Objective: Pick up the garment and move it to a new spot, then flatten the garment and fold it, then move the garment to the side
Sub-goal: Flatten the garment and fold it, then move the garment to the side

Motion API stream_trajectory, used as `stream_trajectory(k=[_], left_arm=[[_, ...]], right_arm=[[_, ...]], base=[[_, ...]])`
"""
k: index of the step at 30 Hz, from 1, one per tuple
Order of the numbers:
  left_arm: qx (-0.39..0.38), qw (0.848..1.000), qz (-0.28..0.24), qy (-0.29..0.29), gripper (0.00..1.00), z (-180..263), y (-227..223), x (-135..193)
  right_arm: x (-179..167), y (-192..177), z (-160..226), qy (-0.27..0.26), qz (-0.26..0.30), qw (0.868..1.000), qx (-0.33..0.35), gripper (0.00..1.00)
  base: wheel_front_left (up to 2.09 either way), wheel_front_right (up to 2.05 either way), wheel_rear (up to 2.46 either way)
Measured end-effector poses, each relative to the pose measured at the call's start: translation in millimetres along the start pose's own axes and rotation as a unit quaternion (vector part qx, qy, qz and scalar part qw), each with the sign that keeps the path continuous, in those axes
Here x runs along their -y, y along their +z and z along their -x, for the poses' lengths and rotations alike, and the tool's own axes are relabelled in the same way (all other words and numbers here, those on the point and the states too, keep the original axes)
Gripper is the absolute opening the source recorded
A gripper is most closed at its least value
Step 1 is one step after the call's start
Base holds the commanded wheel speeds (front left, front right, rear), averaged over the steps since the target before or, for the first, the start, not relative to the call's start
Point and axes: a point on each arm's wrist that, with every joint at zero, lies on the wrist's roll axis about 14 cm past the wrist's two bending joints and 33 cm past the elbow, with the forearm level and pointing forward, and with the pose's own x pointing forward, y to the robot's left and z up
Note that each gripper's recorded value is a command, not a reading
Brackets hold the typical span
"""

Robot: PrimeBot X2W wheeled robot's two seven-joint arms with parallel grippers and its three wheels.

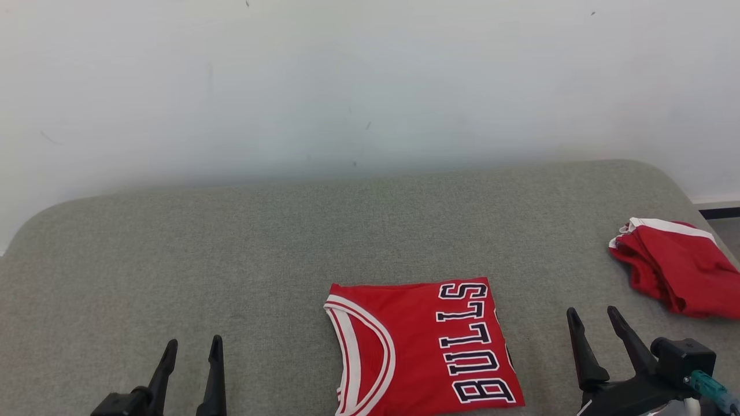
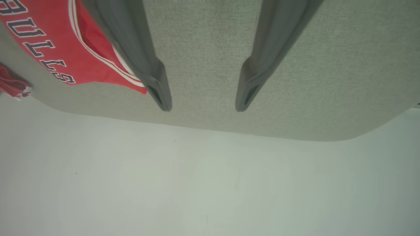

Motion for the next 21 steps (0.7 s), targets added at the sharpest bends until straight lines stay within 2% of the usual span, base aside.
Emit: stream_trajectory(k=[21], left_arm=[[-0.002, 1.000, 0.002, 0.010, 1.00, 4, -2, -5]], right_arm=[[-5, 3, -11, -0.001, -0.021, 1.000, 0.004, 1.00]], base=[[0.00, 0.00, 0.00]])
